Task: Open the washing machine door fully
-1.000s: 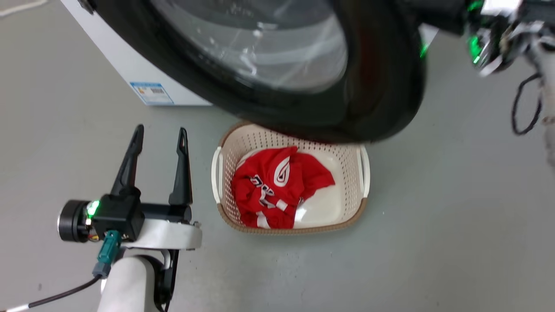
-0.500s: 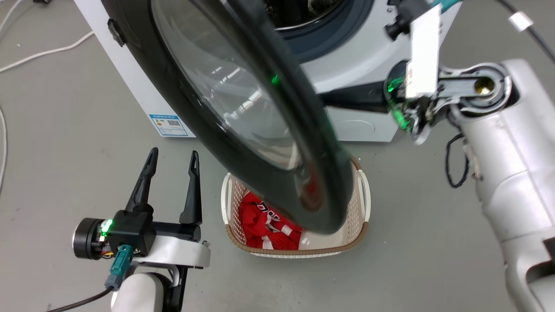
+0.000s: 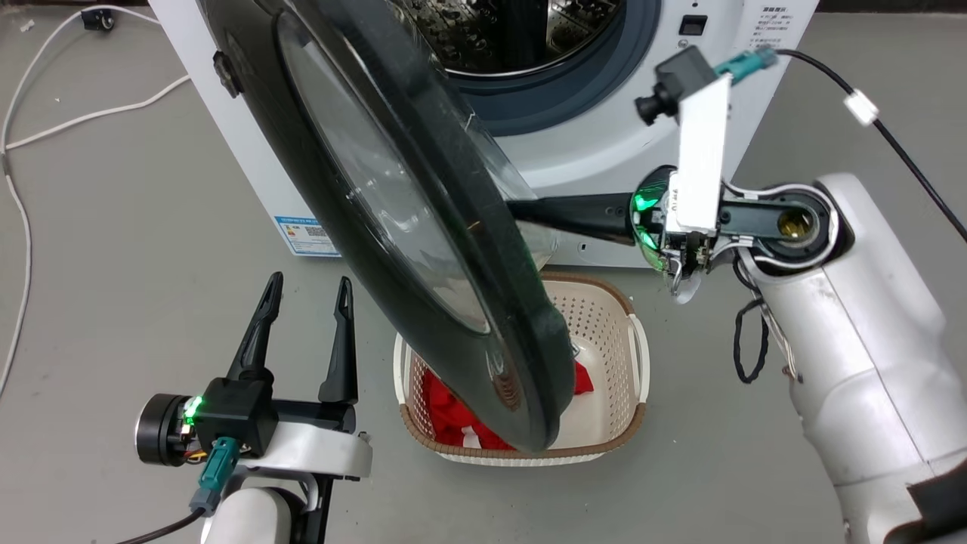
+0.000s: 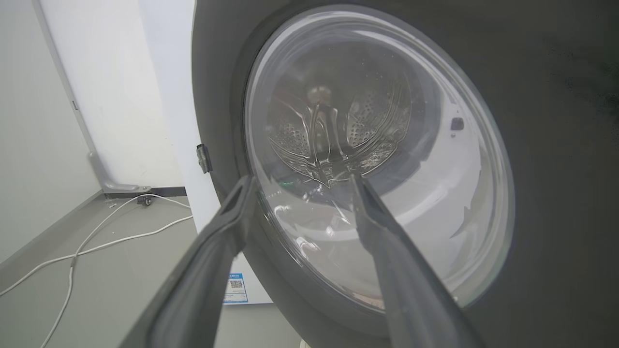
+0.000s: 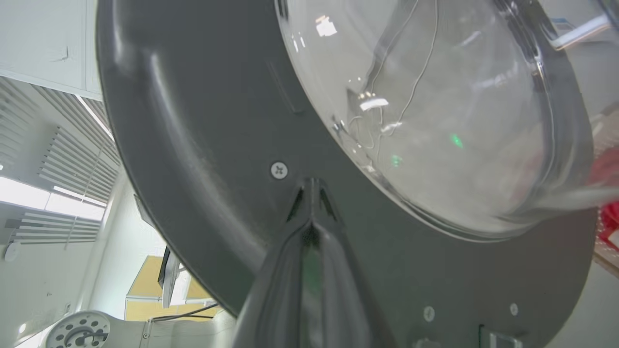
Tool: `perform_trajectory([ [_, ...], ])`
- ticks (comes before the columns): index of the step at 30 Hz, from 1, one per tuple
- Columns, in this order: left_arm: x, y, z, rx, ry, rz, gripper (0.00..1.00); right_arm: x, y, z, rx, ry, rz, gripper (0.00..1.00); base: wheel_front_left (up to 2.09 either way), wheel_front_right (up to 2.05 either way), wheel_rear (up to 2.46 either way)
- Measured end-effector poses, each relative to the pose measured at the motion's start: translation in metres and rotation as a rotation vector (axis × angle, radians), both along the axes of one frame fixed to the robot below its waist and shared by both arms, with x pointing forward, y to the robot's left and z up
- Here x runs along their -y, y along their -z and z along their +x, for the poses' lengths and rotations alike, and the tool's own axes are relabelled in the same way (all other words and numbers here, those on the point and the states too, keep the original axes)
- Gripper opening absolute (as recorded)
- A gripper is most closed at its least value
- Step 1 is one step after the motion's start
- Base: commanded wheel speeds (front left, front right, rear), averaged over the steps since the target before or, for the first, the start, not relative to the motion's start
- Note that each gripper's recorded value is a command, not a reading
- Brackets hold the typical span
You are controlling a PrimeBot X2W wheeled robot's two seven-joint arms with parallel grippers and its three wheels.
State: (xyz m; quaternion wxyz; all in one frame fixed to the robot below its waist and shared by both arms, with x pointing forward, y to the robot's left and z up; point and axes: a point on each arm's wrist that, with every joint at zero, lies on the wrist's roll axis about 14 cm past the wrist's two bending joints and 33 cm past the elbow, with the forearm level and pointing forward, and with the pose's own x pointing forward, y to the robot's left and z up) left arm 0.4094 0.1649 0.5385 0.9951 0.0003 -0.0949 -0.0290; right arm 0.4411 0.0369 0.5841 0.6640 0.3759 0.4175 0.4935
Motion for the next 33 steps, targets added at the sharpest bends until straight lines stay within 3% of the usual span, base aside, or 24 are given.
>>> perform_trajectory([
  [9, -0.002, -0.005, -0.009, 0.011, -0.008, -0.003, 1.00, 0.075, -0.010, 0.048, 0.075, 0.552, 0.157, 0.00, 0.00, 0.00, 0.00],
  [16, -0.006, -0.006, -0.016, 0.014, -0.022, -0.004, 1.00, 0.151, 0.012, 0.036, 0.034, 0.890, 0.262, 0.00, 0.00, 0.00, 0.00],
  [17, -0.006, -0.007, -0.017, 0.015, -0.023, -0.003, 1.00, 0.161, 0.017, 0.032, 0.025, 0.929, 0.273, 0.08, 0.00, 0.00, 0.00],
  [18, -0.007, -0.008, -0.018, 0.019, -0.025, 0.000, 1.00, 0.169, 0.022, 0.026, 0.018, 0.970, 0.283, 0.46, 0.00, 0.00, 0.00],
  [19, -0.006, -0.008, -0.019, 0.021, -0.024, 0.002, 1.00, 0.177, 0.027, 0.020, 0.012, 1.004, 0.289, 1.00, 0.00, 0.00, 0.00],
  [27, -0.006, -0.011, -0.028, 0.026, -0.015, 0.012, 1.00, 0.214, 0.057, -0.029, -0.005, 1.256, 0.327, 1.00, 0.00, 0.00, 0.00],
  [33, -0.006, -0.011, -0.033, 0.026, -0.014, 0.013, 1.00, 0.233, 0.062, -0.051, 0.188, 1.410, 0.157, 1.00, 0.00, 0.00, 0.00],
])
